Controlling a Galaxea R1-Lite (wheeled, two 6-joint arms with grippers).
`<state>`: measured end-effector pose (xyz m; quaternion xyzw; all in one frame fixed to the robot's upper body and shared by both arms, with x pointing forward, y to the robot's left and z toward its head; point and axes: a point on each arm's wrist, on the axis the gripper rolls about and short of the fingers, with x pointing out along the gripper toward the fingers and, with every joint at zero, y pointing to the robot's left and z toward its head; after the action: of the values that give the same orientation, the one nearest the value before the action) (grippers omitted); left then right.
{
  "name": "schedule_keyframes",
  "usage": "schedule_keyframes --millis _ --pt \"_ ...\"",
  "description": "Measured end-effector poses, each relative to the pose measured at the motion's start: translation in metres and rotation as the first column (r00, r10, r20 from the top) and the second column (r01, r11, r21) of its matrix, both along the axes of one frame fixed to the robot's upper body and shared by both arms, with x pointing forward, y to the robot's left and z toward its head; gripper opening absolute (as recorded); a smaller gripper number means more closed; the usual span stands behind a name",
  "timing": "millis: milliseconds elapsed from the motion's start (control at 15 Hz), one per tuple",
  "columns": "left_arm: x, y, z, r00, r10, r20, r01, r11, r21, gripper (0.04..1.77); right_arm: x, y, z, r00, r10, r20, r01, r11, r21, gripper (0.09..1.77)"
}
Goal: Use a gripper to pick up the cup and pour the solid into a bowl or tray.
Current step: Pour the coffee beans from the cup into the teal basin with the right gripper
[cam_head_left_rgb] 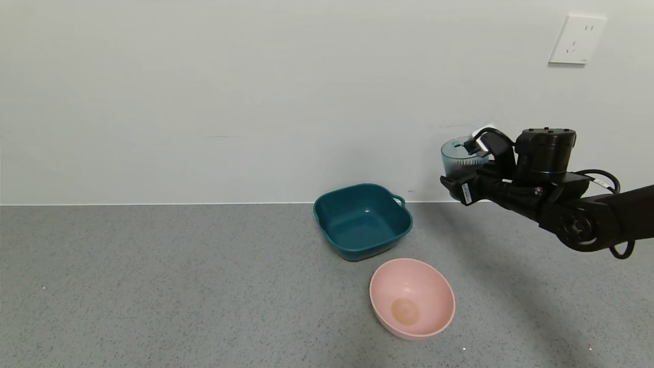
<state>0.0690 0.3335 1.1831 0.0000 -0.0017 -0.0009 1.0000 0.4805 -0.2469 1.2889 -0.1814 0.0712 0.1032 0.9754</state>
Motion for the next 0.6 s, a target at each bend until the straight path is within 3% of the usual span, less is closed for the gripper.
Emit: schedule_keyframes --millis 400,600 --pt "0.000 0.000 0.000 1.000 0.000 0.000 0.000 1.000 0.000 1.75 -0.001 0.030 0.005 0.994 0.082 -0.074 -0.092 0.985 -0.147 1.37" --pt "0.000 0.000 0.000 1.000 0.000 0.000 0.000 1.000 0.000 1.75 0.002 0.043 0.010 0.993 0.064 -0.097 -0.082 0.977 -0.198 1.37"
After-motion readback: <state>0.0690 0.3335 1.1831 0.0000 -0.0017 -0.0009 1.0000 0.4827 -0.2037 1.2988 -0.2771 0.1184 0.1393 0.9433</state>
